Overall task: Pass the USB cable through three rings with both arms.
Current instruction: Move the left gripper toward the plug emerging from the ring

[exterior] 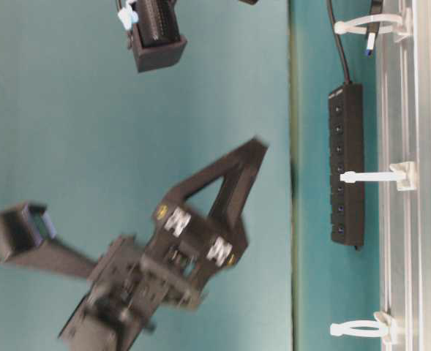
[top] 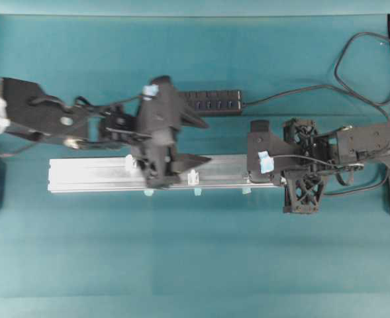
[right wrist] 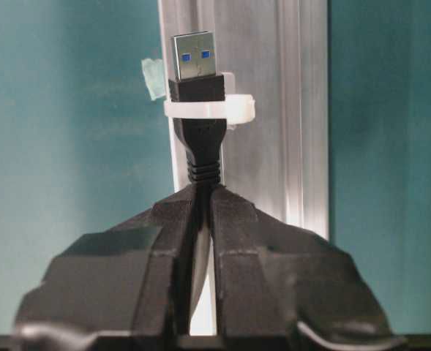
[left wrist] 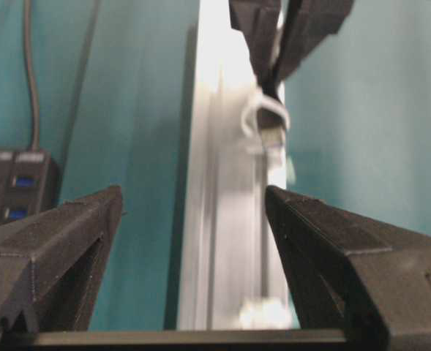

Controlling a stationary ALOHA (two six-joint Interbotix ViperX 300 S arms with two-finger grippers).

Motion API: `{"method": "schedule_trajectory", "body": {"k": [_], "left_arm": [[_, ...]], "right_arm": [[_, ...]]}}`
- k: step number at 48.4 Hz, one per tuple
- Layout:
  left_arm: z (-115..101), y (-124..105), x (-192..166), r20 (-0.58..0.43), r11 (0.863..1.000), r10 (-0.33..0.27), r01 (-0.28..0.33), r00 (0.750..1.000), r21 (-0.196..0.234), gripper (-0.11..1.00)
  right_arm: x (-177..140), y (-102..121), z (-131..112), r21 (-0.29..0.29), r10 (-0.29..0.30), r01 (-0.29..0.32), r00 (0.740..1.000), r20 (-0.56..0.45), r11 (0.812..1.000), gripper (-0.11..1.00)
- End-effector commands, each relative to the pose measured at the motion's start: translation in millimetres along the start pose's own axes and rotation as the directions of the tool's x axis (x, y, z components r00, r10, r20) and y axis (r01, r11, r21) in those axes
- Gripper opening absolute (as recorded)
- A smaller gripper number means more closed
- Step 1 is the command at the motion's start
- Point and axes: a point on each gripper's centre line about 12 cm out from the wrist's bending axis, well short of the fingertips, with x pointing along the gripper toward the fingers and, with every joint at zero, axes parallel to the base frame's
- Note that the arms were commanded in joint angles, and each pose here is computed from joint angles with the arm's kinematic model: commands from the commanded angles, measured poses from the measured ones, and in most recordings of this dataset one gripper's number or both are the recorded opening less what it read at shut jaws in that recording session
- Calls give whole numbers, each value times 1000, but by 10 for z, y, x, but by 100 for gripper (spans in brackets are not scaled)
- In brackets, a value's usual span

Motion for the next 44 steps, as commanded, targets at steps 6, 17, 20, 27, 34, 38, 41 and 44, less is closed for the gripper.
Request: {"method": "schedule_trajectory", "body": {"k": [6,17,20,27,34,38,41,44], "left_arm": [[46,-5,78,15,999,-1,2,1000,-45,86],[21,-13,99,9,997,-3,3,1000,-72,86],[10,-20,116,8,997,-4,5,1000,-71,86],[-29,-70,187,11,998,-14,15,1000,-68,86],[-68,-164,308,6,998,-32,32,999,-58,86],[-83,-230,377,0,998,-44,44,999,-52,86],[-90,-267,421,-3,998,-51,51,999,-47,86],[-92,-297,461,-5,997,-57,56,998,-47,86]], "right_arm": [[-62,2,102,5,3,-4,997,72,1000,-8],[-60,-1,123,23,4,-7,995,96,1000,-8],[-60,-5,124,28,4,-6,995,98,1000,-8],[-60,-15,126,32,2,-6,995,99,999,-8],[-65,-19,135,32,2,-5,994,107,999,-8],[-65,-19,135,32,2,-5,994,107,999,-8],[-65,-19,136,32,2,-6,994,108,999,-8],[-65,-19,135,32,2,-5,994,107,999,-8]]}}
